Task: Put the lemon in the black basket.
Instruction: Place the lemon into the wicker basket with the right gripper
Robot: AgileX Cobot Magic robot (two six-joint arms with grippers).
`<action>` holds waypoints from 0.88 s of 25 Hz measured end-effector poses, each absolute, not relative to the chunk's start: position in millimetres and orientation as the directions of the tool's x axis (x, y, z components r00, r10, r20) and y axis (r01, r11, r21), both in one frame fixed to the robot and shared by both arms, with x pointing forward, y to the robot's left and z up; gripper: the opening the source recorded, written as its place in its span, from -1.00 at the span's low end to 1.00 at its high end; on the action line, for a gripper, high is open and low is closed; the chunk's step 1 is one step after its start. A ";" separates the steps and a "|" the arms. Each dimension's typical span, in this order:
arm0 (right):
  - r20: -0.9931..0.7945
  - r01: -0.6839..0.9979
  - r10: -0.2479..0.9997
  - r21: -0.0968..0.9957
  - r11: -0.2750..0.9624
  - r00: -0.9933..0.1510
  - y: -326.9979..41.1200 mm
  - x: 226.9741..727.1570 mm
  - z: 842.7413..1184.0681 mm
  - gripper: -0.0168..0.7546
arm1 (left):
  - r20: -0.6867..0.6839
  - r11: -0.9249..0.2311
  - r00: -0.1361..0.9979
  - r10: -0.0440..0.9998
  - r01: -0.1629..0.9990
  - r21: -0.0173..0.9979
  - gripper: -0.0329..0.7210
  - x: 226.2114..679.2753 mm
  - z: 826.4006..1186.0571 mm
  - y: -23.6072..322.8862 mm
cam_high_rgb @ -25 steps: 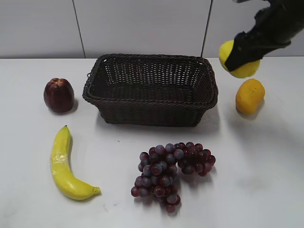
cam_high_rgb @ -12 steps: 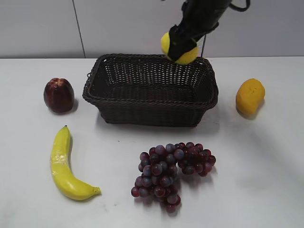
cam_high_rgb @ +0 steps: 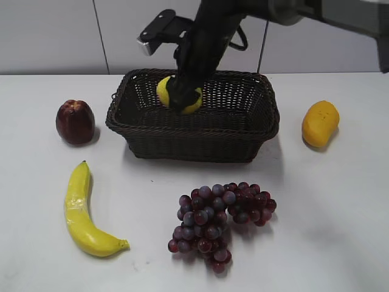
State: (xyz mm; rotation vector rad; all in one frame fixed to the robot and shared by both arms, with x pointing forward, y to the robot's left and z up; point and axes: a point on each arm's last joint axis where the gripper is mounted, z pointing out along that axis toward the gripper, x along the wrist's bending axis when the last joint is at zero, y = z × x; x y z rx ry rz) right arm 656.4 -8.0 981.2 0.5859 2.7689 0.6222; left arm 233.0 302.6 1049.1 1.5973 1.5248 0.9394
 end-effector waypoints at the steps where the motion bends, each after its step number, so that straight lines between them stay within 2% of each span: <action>1: -0.147 0.307 0.412 0.460 0.833 -0.899 -3.3 655.8 976.3 0.50 | 0.023 -0.036 0.032 0.999 0.470 0.882 0.24 233.0 1049.1 302.6; 6: -0.174 0.229 0.350 0.485 0.844 -0.920 7.1 660.3 954.7 0.50 | 0.023 -0.036 0.032 0.999 0.470 0.882 0.24 233.0 1049.1 302.6; 12: -0.193 0.208 0.334 0.481 0.852 -0.923 10.0 665.7 932.8 0.50 | 0.023 -0.036 0.032 0.999 0.470 0.882 0.24 233.0 1049.1 302.6; 22: -0.162 0.231 0.355 0.506 0.831 -0.921 12.5 665.9 929.1 0.50 | 0.023 -0.036 0.032 0.999 0.470 0.882 0.24 233.0 1049.1 302.6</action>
